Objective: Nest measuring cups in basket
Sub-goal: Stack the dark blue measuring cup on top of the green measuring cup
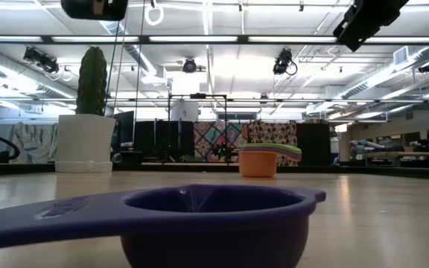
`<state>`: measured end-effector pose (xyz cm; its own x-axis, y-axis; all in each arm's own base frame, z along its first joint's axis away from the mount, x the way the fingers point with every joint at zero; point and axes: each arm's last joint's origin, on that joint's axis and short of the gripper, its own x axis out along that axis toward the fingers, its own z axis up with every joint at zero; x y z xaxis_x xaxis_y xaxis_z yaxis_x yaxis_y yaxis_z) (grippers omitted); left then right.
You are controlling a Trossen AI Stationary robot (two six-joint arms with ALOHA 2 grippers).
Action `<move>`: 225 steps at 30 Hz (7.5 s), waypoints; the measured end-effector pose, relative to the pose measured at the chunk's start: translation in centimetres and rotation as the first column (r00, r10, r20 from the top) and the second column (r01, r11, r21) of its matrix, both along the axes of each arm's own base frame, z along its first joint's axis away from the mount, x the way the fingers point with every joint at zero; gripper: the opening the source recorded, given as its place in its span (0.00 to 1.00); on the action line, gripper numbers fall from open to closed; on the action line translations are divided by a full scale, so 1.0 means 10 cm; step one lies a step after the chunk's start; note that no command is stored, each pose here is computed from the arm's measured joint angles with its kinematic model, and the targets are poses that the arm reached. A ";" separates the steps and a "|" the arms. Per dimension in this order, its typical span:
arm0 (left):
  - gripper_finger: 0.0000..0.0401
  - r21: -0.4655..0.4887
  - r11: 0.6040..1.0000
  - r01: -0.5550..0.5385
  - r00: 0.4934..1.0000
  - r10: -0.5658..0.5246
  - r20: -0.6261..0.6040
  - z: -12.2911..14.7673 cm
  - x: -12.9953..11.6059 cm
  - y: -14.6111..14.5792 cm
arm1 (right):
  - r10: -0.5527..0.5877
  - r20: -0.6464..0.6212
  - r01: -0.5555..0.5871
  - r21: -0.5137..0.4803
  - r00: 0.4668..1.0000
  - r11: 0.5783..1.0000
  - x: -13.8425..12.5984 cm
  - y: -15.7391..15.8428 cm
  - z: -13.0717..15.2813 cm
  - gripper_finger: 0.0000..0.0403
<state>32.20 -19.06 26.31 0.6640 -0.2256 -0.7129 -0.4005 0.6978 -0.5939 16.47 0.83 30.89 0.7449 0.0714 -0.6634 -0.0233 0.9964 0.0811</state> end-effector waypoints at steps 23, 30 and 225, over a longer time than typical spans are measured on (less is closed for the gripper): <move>0.34 0.025 0.984 0.174 0.980 -0.170 -0.103 -1.01 0.30 -0.42 | -0.023 0.147 0.022 0.005 0.989 1.000 -0.25 -0.02 0.18 0.01; 0.34 0.078 0.983 0.168 0.983 -0.161 -0.093 -1.03 0.31 -0.40 | -0.023 0.145 0.023 0.006 0.989 1.000 -0.25 -0.02 0.18 0.01; 0.12 -0.170 0.714 -0.679 0.732 0.677 -0.083 -0.78 1.03 3.46 | -0.328 0.251 0.401 -0.346 0.911 0.848 -0.15 -0.15 0.23 0.02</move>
